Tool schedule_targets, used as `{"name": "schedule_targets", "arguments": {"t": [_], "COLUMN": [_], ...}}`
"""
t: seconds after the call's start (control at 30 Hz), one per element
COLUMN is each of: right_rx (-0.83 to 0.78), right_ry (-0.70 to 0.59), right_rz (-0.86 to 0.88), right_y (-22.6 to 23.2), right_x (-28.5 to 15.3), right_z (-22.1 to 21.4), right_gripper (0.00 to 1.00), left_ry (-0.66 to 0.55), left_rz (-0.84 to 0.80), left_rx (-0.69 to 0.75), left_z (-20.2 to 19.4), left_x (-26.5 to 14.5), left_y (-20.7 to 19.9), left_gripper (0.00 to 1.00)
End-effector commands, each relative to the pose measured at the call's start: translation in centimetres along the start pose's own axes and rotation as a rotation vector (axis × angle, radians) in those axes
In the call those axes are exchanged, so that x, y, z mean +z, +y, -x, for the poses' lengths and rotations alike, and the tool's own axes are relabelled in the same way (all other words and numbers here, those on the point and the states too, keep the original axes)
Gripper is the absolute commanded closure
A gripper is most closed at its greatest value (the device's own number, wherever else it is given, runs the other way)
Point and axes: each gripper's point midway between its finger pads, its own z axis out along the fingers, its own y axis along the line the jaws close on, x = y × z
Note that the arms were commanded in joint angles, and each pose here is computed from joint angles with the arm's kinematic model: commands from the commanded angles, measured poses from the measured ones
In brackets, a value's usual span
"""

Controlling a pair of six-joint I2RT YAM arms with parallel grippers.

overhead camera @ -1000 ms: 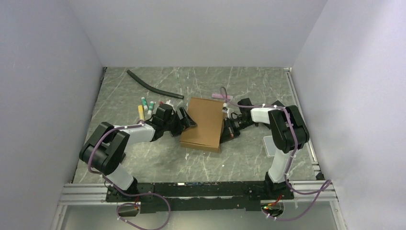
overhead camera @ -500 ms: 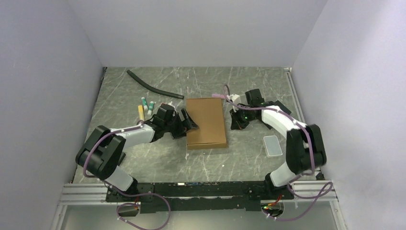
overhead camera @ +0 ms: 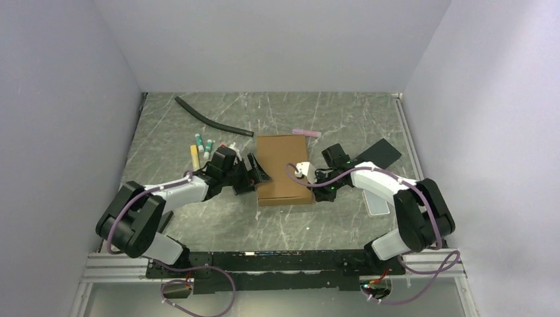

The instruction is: Fold the paper box

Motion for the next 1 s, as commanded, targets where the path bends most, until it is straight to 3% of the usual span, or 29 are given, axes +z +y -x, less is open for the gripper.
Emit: {"name": "schedule_targets", "arguments": {"t": [0.0,0.17,0.3,0.5,0.63,0.8,0.83,0.97], "right_rx": [-0.051,0.056,0.078,0.015,0.040,0.098,0.109,0.164], "right_ry": [-0.042,-0.149,-0.154,-0.139,-0.259,-0.432,-0.461,-0.641], "right_rz": [0.035,0.063,-0.010,-0.080,-0.207,-0.514,-0.567,-0.681], "right_y": [0.2,0.0,-1.4,-2.2,-4.2,-7.5,-7.7,-6.7], "right_x": [1.0,1.2,0.7,-2.3,-8.1,-19.4,-21.5,-28.5], "right_z": [2.5,5.7,5.4,3.8,3.8,5.2,5.6,8.3], "right_gripper": [1.00,1.00,1.00,1.00,1.00,1.00,0.96,0.30], "left_ry": [0.061,0.139,0.143,0.041,-0.120,-0.284,-0.304,-0.343], "left_rz": [-0.048,-0.098,-0.117,-0.015,0.081,-0.018,-0.048,-0.068], "left_rx": [0.004,0.003,0.003,0.102,0.184,0.282,0.304,0.379], "left_z": [-1.5,-4.2,-4.8,-1.3,3.3,7.4,8.0,9.8], "left_x": [1.2,3.1,3.3,1.0,-3.4,-10.2,-11.5,-16.0], "left_y": [-0.1,-1.2,-1.7,-1.6,-1.0,-3.8,-4.6,-6.3], "left_gripper": [0.08,0.09,0.09,0.06,0.01,0.01,0.01,0.01]}}
